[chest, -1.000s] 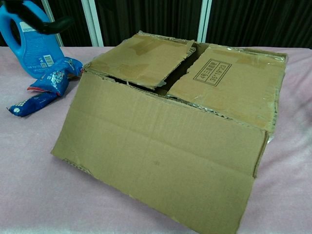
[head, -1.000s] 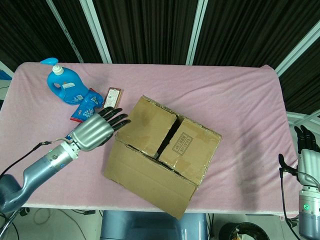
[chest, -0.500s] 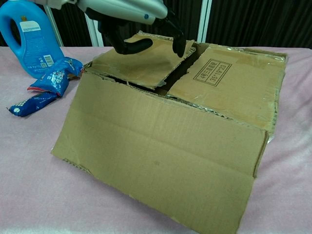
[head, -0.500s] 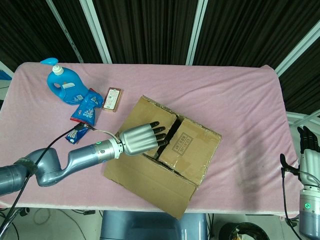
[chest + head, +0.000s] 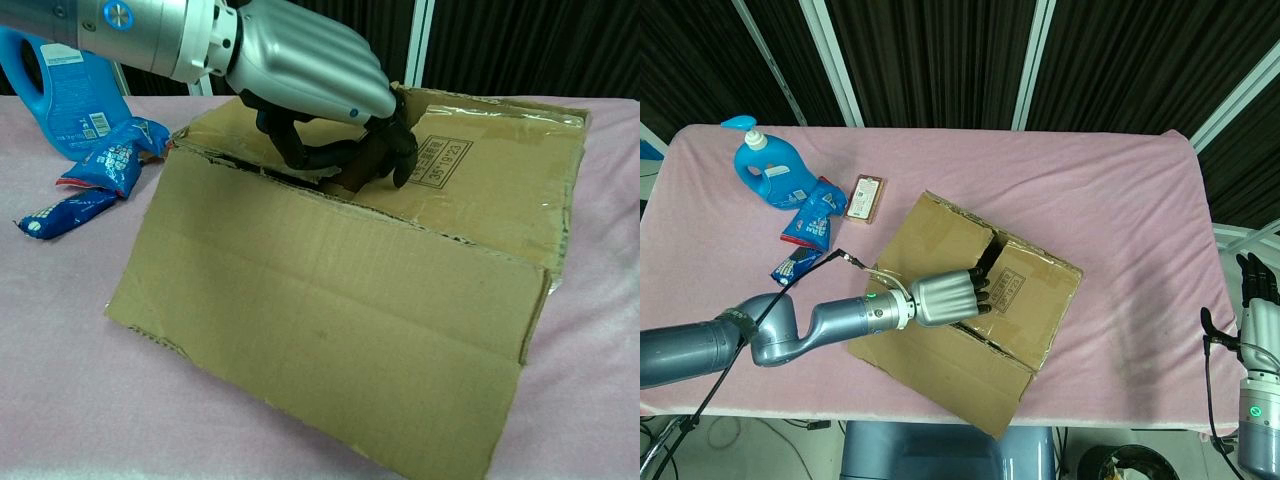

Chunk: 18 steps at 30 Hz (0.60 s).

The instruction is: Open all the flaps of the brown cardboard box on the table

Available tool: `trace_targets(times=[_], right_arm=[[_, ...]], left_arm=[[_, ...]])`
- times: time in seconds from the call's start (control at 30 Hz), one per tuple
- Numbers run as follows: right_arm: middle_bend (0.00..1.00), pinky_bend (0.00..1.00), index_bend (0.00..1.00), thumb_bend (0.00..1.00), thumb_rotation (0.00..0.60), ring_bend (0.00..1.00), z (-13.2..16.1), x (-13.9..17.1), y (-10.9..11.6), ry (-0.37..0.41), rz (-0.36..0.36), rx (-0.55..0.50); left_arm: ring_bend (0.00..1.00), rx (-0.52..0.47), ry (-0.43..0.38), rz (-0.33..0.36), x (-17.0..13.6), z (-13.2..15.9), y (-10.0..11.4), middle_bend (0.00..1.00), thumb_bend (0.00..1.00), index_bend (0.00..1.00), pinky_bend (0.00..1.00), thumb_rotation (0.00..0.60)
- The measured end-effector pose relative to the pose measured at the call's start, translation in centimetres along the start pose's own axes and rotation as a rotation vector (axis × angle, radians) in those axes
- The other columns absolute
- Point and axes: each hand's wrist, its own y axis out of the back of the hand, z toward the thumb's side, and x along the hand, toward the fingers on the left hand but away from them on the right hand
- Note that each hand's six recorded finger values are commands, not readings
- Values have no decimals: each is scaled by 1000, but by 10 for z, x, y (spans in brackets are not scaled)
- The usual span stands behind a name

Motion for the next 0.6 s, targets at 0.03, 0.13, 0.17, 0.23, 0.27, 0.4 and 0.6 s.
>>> trace_targets(times=[0.03,0.13,0.17,0.23,0.27,0.4,0.6], right_arm=[[0,229,0,411,600,0,0,0,0,-1,1,-1],[0,229,0,411,600,0,0,0,0,-2,2,-2],[0,229,0,411,600,0,0,0,0,-2,2,-1],[0,229,0,412,600,0,0,0,-1,-2,2,-1],[0,229,0,413,600,0,0,0,-1,-1,2,-1],[0,229,0,414,600,0,0,0,-1,-1,1,1],[0,229,0,415,600,0,1,0,0,0,-2,2]], left_arm=[[213,0,-4,-4,1,1,-2,340,790,288,250,600],[259,6,-11,-10,3,2,-5,401,823,314,276,600],[269,8,-12,-12,3,2,-6,414,833,321,280,600],[292,14,-14,-18,3,1,-8,447,855,338,289,600],[300,19,-15,-20,4,1,-8,458,861,344,293,600],[340,31,-14,-15,4,-1,-7,513,880,371,325,600],[368,50,0,13,3,-8,3,550,892,403,355,600]])
